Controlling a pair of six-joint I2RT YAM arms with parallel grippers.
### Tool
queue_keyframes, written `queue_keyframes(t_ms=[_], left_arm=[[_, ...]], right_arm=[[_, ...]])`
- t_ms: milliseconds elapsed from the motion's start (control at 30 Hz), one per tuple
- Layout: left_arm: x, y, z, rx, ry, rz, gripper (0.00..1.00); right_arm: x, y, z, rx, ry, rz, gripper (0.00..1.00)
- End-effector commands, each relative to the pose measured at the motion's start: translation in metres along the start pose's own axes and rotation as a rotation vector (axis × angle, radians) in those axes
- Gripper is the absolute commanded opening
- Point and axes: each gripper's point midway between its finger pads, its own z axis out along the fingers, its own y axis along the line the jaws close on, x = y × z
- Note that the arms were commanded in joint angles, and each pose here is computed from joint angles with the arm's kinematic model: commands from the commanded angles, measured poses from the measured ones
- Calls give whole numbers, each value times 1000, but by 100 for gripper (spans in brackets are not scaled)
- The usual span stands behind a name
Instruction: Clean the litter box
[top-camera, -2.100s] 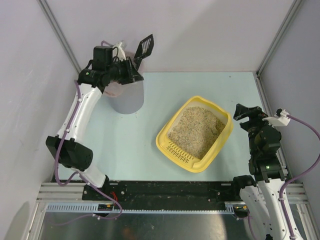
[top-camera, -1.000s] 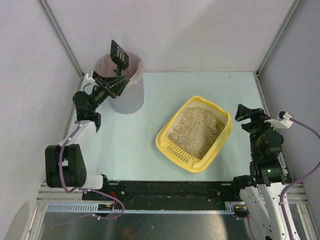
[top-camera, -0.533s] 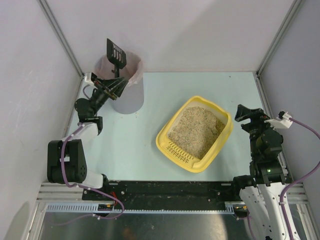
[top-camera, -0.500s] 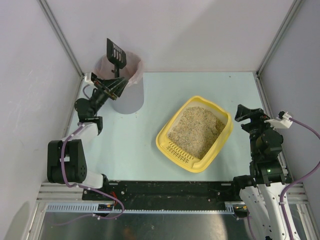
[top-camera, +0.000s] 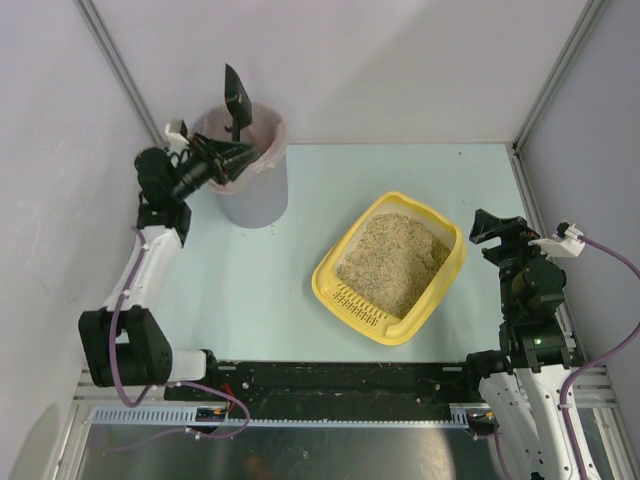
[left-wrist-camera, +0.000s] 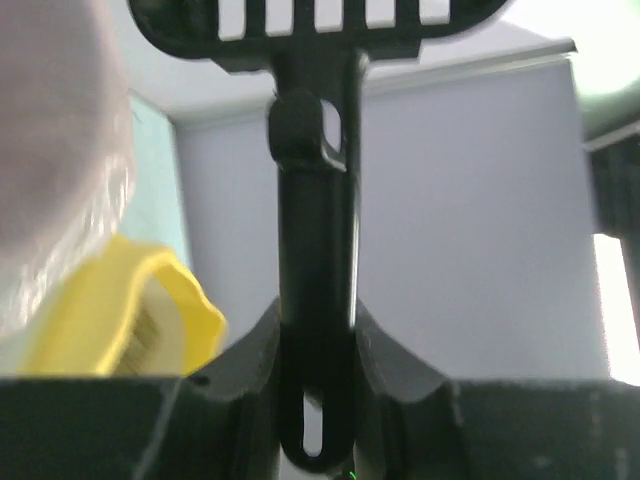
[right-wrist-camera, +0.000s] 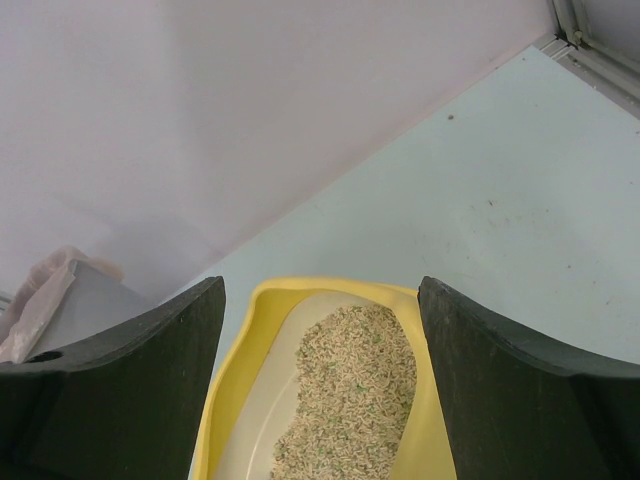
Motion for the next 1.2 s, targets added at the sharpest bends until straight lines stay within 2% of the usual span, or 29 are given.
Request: queue_keyframes(t_ms=[0,33,100,133,167,233,300,333,367,433,500,533,733,900,1167], left_arm=[[-8,-5,-26,-258,-87,452,0],[-16,-14,-29,-285,-136,507,0],[-15,-7,-40,-371,-131,600,0],[-12,-19,-40,-382,-136,659,0],[-19,-6,-51,-489,-155,727,0],[2,-15,-42,-530,-117,849,0],[3,2,-49,-676,-92,958,0],[22,-6,-41,-668,-48,1016,0],[15,4,-51,-787,-62,1086,0],[34,13,-48,-853,4,1172,0],[31,18,-54,-942,-22,1242,0],[39,22,-52,-953,5,1267,0],[54,20,-48,-959,37,1354,0],[74,22,-40,-935,93,1366,0],[149,63,-31,-984,425,1294,0]], right_arm=[[-7,1,-1,-1,-29,-7,83],[-7,1,-1,-1,-29,-5,83],[-7,0,0,2,-27,-8,83],[-7,1,0,1,-26,-6,83],[-7,1,0,-1,-25,-6,83],[-6,2,0,-3,-23,-6,83],[-6,1,0,-3,-23,-6,83],[-7,1,0,0,-26,-6,83],[-7,1,-1,-3,-29,-6,83],[-11,1,-4,-3,-42,-2,83],[-13,0,-5,0,-50,-2,83],[-12,-1,-5,5,-48,-3,83],[-11,-2,-4,13,-46,-8,83],[-9,-3,-2,17,-38,-7,83],[-9,-3,-2,20,-39,-9,83]])
